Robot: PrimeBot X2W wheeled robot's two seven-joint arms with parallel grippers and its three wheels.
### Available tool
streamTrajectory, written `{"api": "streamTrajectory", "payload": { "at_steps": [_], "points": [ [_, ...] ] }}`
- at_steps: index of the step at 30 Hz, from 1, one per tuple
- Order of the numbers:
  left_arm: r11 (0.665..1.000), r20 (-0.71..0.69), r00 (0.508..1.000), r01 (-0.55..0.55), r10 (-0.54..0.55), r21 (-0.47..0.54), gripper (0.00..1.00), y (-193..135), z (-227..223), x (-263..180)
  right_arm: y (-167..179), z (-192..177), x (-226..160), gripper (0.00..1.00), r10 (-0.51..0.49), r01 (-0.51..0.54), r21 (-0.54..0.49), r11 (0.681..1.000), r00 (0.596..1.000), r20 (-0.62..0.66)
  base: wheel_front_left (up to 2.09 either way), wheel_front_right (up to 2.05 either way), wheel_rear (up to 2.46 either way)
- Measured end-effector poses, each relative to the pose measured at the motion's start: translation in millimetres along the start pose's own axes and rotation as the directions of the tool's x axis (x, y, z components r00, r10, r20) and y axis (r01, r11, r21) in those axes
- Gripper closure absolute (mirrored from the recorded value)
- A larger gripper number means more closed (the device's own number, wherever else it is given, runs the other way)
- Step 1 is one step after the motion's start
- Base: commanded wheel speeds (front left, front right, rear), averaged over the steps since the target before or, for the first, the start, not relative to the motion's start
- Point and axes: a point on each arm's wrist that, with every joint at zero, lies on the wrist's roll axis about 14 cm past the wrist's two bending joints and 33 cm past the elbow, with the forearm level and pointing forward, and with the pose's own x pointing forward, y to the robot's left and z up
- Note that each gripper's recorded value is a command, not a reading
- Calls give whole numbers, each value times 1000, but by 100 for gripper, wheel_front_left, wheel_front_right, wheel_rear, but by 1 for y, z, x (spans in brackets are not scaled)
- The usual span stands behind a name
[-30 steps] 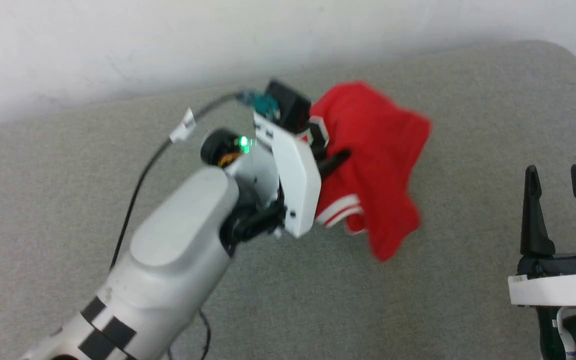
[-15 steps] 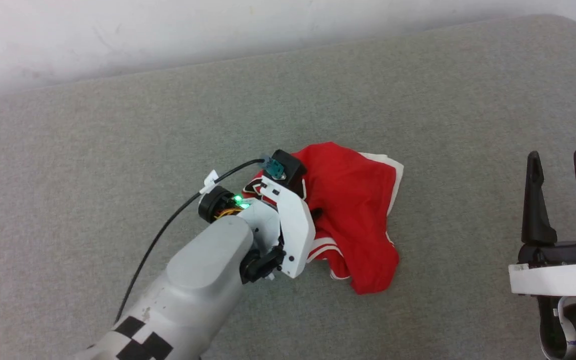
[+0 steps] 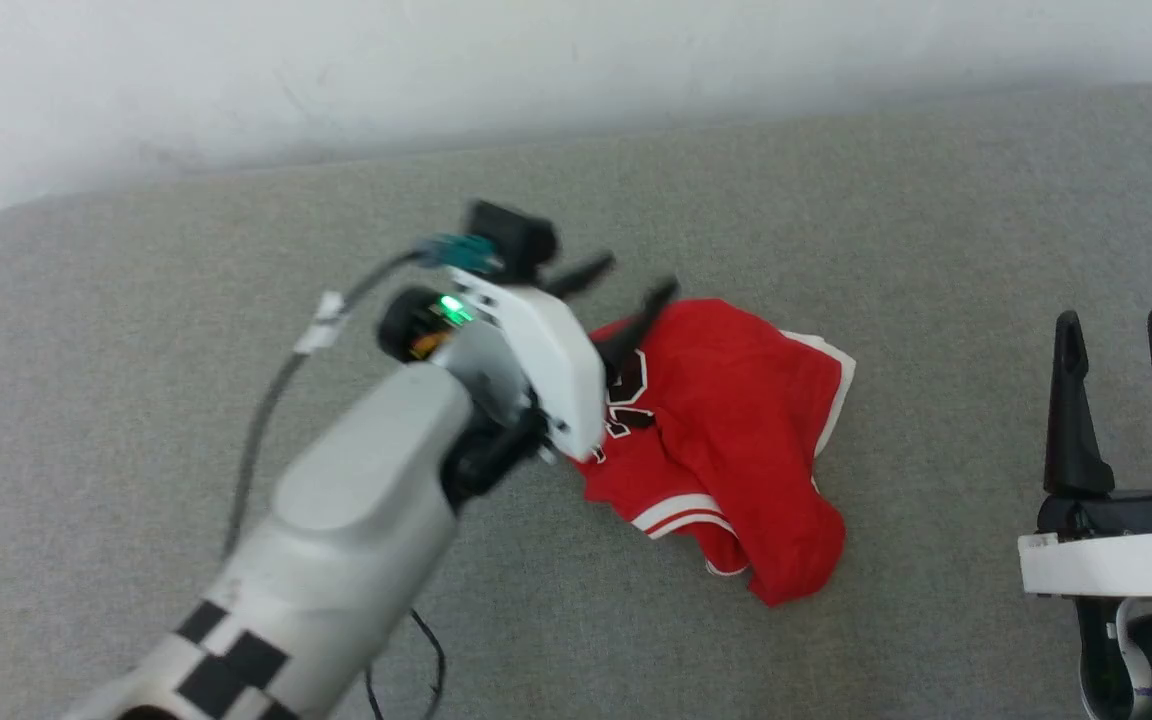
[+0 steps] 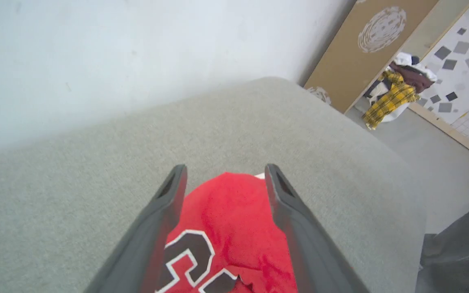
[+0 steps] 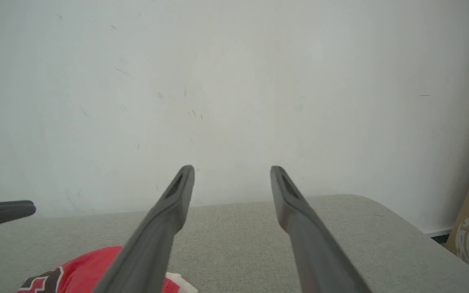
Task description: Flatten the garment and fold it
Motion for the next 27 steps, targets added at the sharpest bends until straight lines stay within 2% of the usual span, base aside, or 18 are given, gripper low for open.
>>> {"api": "streamTrajectory", "payload": {
  "at_steps": [2,5,11,17,21,24,27],
  "points": [
    [999,130,991,-30,28,12,0,11,33,-13,1,2,-2,0,4,-4,3,1000,1000,4,0,0,0],
    [994,285,953,-113,107,7,0,32,62,-42,2,3,-5,0,6,-6,8,1000,1000,3,0,0,0],
    [952,476,834,-304,279,-26,0,61,67,-106,-1,-2,-15,0,-4,4,15,1000,1000,-19,0,0,0],
    [888,514,747,-456,421,-64,0,69,43,-156,0,-9,-20,0,-1,2,23,1000,999,-43,0,0,0],
    [858,563,692,-510,452,-62,0,59,41,-185,4,-15,-24,0,9,-6,34,999,998,-66,0,0,0],
    [841,557,674,-534,486,-88,0,50,26,-198,6,-21,-25,0,15,-11,44,999,996,-83,0,0,0],
    [828,513,681,-550,522,-112,0,44,1,-204,8,-28,-28,0,18,-12,60,998,994,-105,0,0,0]
  ]
}}
